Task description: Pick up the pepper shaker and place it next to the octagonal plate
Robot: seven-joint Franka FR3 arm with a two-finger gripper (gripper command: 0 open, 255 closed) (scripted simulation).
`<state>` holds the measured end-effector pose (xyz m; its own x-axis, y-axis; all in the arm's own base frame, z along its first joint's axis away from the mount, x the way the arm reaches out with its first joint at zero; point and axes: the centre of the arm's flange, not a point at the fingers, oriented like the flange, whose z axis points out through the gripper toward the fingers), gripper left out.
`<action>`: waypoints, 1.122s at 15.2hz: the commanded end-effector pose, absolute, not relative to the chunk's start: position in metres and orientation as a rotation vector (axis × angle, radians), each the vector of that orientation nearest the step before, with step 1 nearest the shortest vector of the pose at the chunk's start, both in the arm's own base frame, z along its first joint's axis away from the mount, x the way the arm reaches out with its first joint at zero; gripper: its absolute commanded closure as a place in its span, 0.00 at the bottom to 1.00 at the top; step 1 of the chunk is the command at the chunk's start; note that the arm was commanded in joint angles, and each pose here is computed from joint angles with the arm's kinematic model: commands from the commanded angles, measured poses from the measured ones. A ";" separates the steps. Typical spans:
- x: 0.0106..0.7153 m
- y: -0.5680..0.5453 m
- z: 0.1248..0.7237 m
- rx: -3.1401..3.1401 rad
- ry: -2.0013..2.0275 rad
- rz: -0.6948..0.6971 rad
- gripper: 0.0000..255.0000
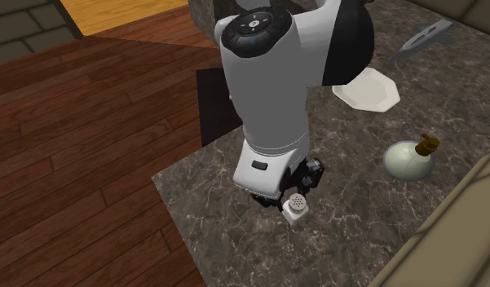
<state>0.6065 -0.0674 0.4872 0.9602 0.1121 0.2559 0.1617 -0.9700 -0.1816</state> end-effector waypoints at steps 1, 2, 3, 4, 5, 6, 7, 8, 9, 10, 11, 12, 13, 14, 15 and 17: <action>0.588 -0.052 0.488 -2.910 -0.206 -0.363 1.00; 0.578 -0.044 0.489 -2.910 -0.206 -0.363 1.00; 0.567 -0.036 0.489 -2.910 -0.206 -0.363 1.00; 0.557 -0.028 0.489 -2.910 -0.206 -0.363 1.00; 0.546 -0.020 0.489 -2.910 -0.206 -0.363 1.00; 0.536 -0.012 0.489 -2.910 -0.206 -0.363 1.00; 0.525 -0.004 0.489 -2.910 -0.206 -0.363 1.00; 0.514 0.004 0.489 -2.910 -0.206 -0.363 1.00; 0.504 0.012 0.489 -2.910 -0.206 -0.363 1.00; 0.493 0.020 0.489 -2.910 -0.206 -0.363 1.00; 0.483 0.028 0.489 -2.910 -0.206 -0.363 1.00; 0.472 0.036 0.489 -2.910 -0.206 -0.363 1.00; 0.462 0.044 0.489 -2.910 -0.206 -0.363 1.00; 0.451 0.052 0.489 -2.910 -0.206 -0.363 1.00; 0.441 0.060 0.489 -2.910 -0.206 -0.363 1.00; 0.420 0.076 0.489 -2.910 -0.206 -0.363 1.00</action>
